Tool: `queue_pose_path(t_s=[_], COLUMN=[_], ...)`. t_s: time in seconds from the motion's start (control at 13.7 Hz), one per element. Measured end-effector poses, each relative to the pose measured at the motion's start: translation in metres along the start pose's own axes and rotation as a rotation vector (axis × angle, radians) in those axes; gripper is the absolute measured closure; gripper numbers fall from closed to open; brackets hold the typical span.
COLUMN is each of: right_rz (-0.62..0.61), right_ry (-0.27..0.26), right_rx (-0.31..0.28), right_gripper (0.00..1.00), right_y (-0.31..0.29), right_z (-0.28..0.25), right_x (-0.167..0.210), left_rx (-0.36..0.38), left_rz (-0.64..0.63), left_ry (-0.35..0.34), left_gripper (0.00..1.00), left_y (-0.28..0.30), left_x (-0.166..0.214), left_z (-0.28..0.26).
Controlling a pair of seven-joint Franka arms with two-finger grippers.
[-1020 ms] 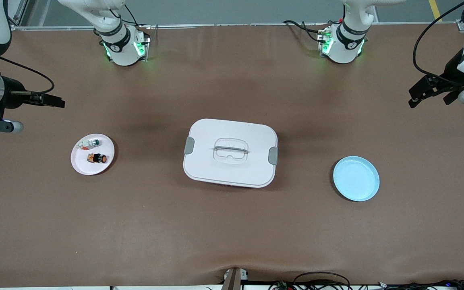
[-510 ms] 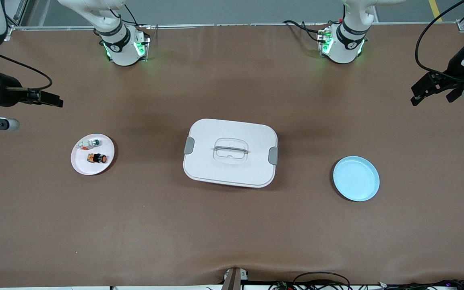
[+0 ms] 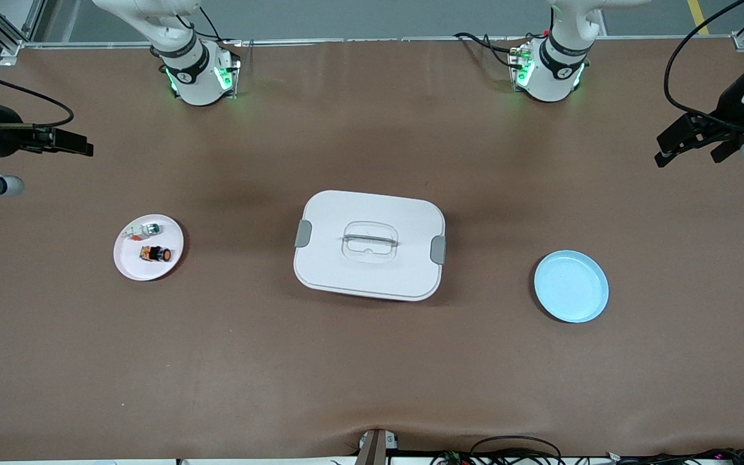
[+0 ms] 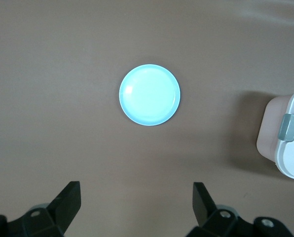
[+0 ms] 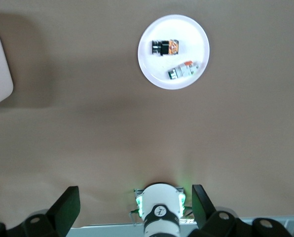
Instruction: Transfer orange switch to right arm and place
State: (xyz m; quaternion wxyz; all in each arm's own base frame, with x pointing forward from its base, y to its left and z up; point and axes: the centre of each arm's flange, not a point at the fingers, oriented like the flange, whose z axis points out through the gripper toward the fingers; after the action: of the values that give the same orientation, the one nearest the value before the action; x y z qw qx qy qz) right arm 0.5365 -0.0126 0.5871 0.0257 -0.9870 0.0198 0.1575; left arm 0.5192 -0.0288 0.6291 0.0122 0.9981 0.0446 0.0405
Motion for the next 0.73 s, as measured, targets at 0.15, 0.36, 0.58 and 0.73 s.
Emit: queue_pose_path(t_s=[0.15, 0.36, 0.58, 0.73], right_rz=[-0.073, -0.099, -0.113, -0.132], right_ry=[0.033, 0.054, 0.083, 0.135], right_rx=[0.003, 0.001, -0.004, -0.013], right_gripper=[0.0, 0.0, 0.0, 0.0], right_y=[0.008, 0.005, -0.001, -0.011], right_z=[-0.004, -0.007, -0.014, -0.022], right_x=[0.003, 0.003, 0.0, -0.005], left_rx=[0.0, 0.0, 0.0, 0.0], left_rz=[0.019, 0.067, 0.069, 0.068], left_ry=[-0.003, -0.004, -0.007, -0.01], left_gripper=[0.0, 0.0, 0.0, 0.0], left_y=[0.0, 0.0, 0.0, -0.001], left_x=[0.004, 0.005, 0.006, 0.006], left_z=[0.0, 0.001, 0.001, 0.002])
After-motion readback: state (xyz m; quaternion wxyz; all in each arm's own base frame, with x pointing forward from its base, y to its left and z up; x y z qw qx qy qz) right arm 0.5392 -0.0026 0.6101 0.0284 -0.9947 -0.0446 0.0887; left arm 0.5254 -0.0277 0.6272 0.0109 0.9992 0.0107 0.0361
